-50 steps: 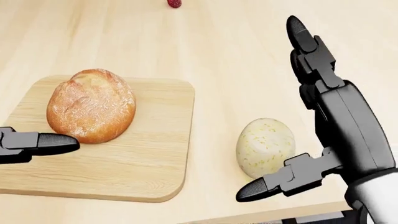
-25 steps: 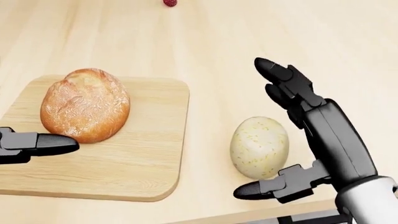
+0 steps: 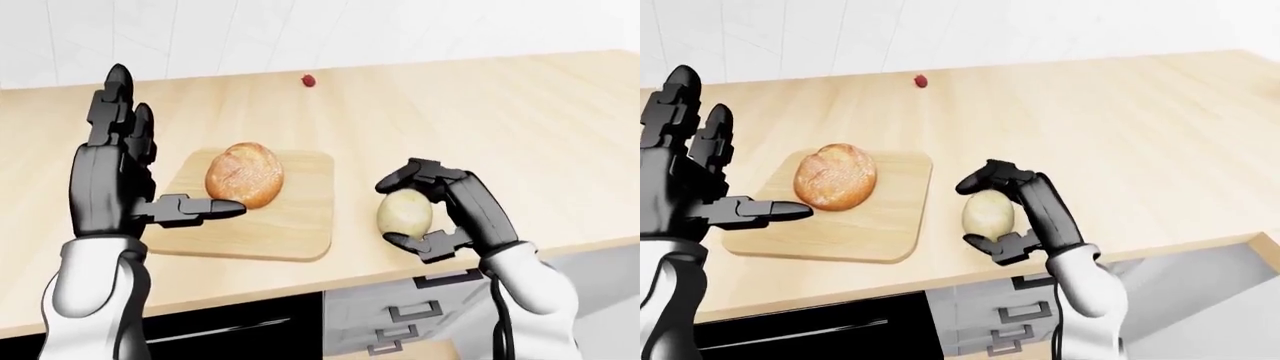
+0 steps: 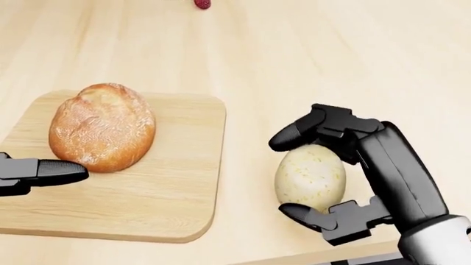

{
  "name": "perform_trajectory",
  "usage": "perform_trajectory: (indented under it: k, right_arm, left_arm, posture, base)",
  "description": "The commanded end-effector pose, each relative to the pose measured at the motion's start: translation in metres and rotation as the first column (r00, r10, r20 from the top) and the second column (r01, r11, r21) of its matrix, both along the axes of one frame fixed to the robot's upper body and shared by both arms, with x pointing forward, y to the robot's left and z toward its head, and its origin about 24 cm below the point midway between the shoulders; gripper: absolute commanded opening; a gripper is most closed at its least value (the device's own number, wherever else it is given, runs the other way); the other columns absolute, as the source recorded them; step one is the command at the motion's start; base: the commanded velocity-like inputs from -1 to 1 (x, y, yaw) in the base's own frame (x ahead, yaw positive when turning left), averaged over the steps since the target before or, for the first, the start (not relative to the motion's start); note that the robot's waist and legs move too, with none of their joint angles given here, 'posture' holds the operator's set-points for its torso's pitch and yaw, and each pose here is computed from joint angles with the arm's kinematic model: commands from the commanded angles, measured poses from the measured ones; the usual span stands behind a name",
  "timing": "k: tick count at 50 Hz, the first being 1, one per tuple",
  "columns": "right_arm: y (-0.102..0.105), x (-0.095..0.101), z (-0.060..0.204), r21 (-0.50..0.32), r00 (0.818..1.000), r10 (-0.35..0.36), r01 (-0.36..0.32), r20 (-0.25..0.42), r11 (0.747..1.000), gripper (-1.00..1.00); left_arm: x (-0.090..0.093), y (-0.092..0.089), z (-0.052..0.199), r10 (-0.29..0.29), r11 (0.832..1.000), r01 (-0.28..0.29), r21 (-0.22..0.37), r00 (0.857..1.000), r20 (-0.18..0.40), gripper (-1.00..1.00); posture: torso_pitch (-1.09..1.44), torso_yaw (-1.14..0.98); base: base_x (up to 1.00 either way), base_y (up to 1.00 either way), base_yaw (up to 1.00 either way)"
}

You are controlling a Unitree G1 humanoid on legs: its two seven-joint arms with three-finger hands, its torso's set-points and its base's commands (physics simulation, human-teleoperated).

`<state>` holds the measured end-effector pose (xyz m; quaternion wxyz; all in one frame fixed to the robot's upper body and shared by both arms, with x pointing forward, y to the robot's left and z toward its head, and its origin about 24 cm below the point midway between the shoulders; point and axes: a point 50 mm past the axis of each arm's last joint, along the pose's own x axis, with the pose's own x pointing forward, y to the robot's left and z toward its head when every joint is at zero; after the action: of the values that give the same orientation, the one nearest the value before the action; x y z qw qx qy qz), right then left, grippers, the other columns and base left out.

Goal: Pick up the wedge of cheese and place it on the slice of bread to prepare a simple cheese on bread dish.

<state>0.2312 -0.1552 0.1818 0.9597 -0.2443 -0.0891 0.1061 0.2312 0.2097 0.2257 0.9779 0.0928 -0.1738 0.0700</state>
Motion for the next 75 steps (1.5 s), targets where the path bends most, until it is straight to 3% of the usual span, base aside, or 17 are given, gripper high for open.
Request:
perform_trajectory:
  k: [1, 15, 28, 35, 43, 49, 58, 75]
  right_arm:
    - [0.002, -0.005, 0.013, -0.012, 0.997, 0.02, -0.019, 0.069, 1.0, -0.22]
    - [0.014, 0.009, 0.043, -0.055, 0.99, 0.058, -0.051, 0.128, 0.997, -0.49]
    - [0.033, 0.042, 0.092, -0.097, 0.974, 0.126, -0.109, 0.187, 0.989, -0.55]
    - [0.053, 0.057, 0.121, -0.142, 0.96, 0.194, -0.167, 0.2, 0.976, -0.55]
    - [0.078, 0.077, 0.137, -0.176, 0.946, 0.287, -0.26, 0.15, 0.949, -0.56]
    - [0.102, 0.099, 0.146, -0.184, 0.922, 0.377, -0.357, 0.086, 0.916, -0.56]
    - [0.119, 0.136, 0.148, -0.151, 0.909, 0.414, -0.405, 0.038, 0.902, -0.56]
    - [0.159, 0.143, 0.137, -0.138, 0.859, 0.512, -0.508, -0.003, 0.851, -0.58]
  left_arm:
    - [-0.006, -0.001, 0.013, 0.0, 1.0, -0.002, 0.022, 0.997, 0.077, 1.0]
    - [-0.01, -0.001, 0.02, -0.019, 1.0, 0.016, 0.023, 0.992, 0.122, 1.0]
    - [-0.011, -0.003, 0.02, -0.032, 0.999, 0.029, 0.03, 0.991, 0.13, 1.0]
    - [-0.01, -0.003, 0.019, -0.027, 0.999, 0.024, 0.032, 0.992, 0.126, 1.0]
    - [-0.011, -0.001, 0.018, -0.016, 0.999, 0.012, 0.033, 0.993, 0.119, 1.0]
    - [-0.012, 0.0, 0.019, -0.014, 0.999, 0.011, 0.032, 0.993, 0.121, 1.0]
    - [-0.02, 0.004, 0.022, -0.002, 1.0, -0.002, 0.03, 0.992, 0.13, 1.0]
    - [-0.02, 0.004, 0.021, 0.005, 0.999, -0.009, 0.033, 0.992, 0.122, 1.0]
  posture:
    - [0.0, 0.0]
    - [0.0, 0.0]
    - [0.0, 0.0]
    - [0.0, 0.0]
    - [0.0, 0.0]
    - [0.0, 0.0]
    - [0.0, 0.0]
    - [0.0, 0.0]
  base:
    - [0.0, 0.0, 0.0]
    - [0.0, 0.0, 0.0]
    - [0.0, 0.0, 0.0]
    - [0.0, 0.0, 0.0]
    - [0.0, 0.0, 0.0]
    - [0.0, 0.0, 0.0]
    - [0.0, 0.0, 0.0]
    - [0.0, 0.0, 0.0]
